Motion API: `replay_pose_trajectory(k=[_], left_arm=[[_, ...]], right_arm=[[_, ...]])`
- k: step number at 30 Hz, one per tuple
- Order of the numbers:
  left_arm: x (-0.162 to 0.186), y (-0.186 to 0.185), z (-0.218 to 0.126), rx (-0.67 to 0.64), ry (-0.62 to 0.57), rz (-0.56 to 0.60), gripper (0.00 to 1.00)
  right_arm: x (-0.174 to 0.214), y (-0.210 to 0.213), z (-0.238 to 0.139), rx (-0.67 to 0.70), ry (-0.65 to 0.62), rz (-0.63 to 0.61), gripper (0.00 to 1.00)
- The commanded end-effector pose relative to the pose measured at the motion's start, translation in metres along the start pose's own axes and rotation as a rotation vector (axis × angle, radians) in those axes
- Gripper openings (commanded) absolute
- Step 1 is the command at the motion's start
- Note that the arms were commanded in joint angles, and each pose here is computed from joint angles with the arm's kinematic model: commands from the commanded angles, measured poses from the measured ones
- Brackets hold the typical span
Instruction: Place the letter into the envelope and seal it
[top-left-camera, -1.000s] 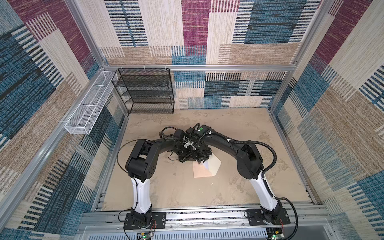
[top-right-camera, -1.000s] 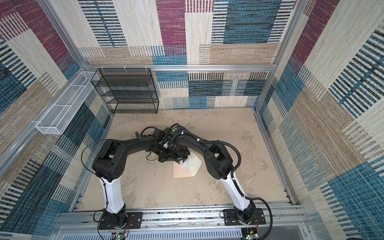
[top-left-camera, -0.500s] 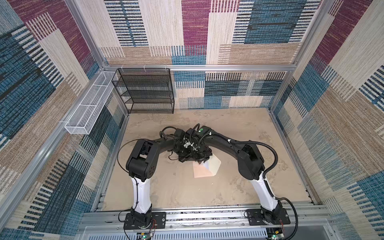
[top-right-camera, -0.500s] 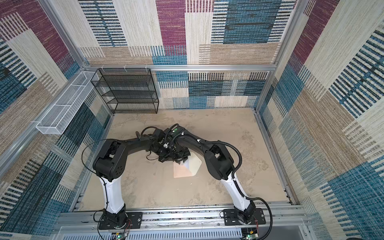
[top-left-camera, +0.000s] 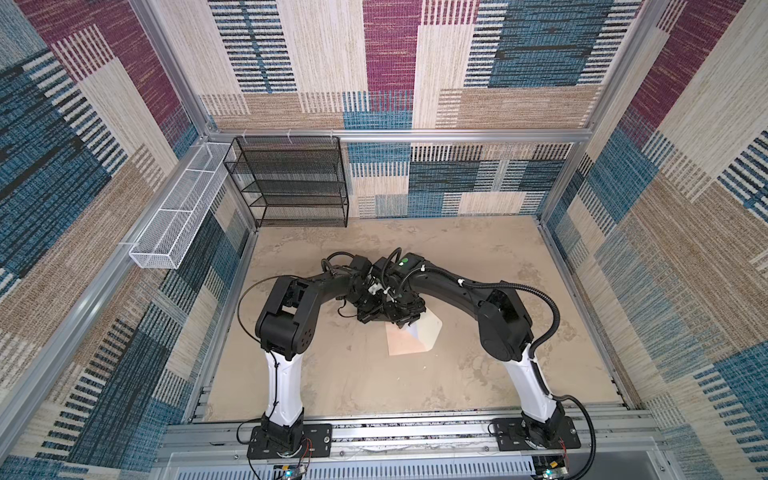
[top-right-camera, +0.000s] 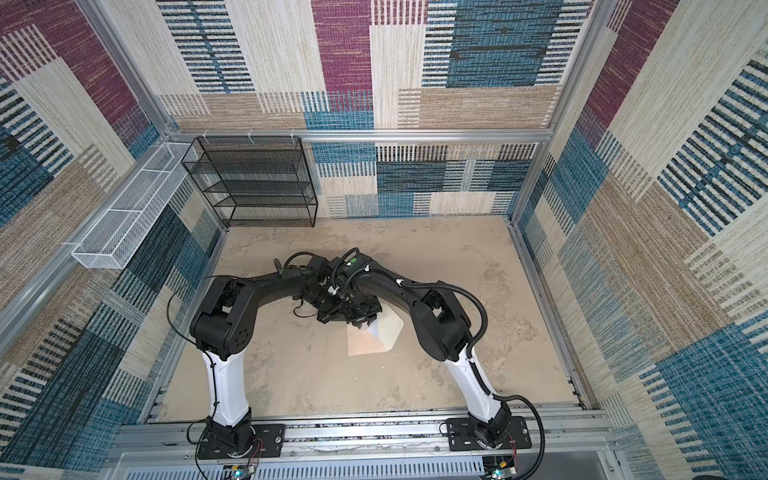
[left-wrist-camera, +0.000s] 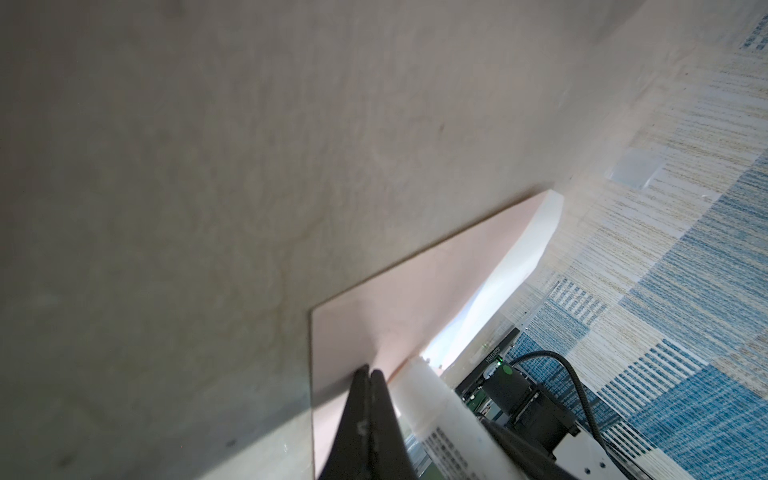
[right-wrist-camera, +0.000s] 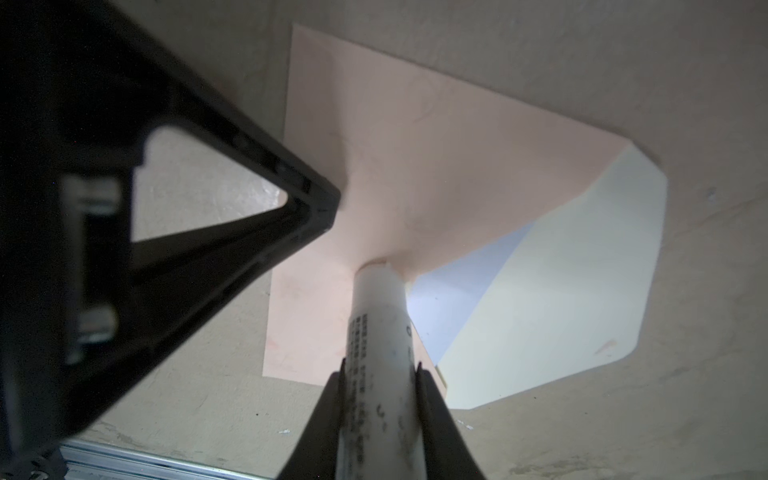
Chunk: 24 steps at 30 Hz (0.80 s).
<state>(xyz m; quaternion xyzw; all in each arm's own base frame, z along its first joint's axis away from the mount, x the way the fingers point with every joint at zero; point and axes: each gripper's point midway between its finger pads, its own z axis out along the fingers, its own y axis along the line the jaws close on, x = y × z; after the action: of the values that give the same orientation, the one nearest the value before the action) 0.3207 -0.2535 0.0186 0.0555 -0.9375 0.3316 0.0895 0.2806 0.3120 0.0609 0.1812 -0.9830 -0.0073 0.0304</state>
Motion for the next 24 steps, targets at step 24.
replay_pose_trajectory(k=[24], left_arm=[[0.007,0.044,0.007,-0.196,0.013,-0.052,0.0]], right_arm=[[0.009,0.003,-0.054,-0.064,-0.074,0.027,0.0]])
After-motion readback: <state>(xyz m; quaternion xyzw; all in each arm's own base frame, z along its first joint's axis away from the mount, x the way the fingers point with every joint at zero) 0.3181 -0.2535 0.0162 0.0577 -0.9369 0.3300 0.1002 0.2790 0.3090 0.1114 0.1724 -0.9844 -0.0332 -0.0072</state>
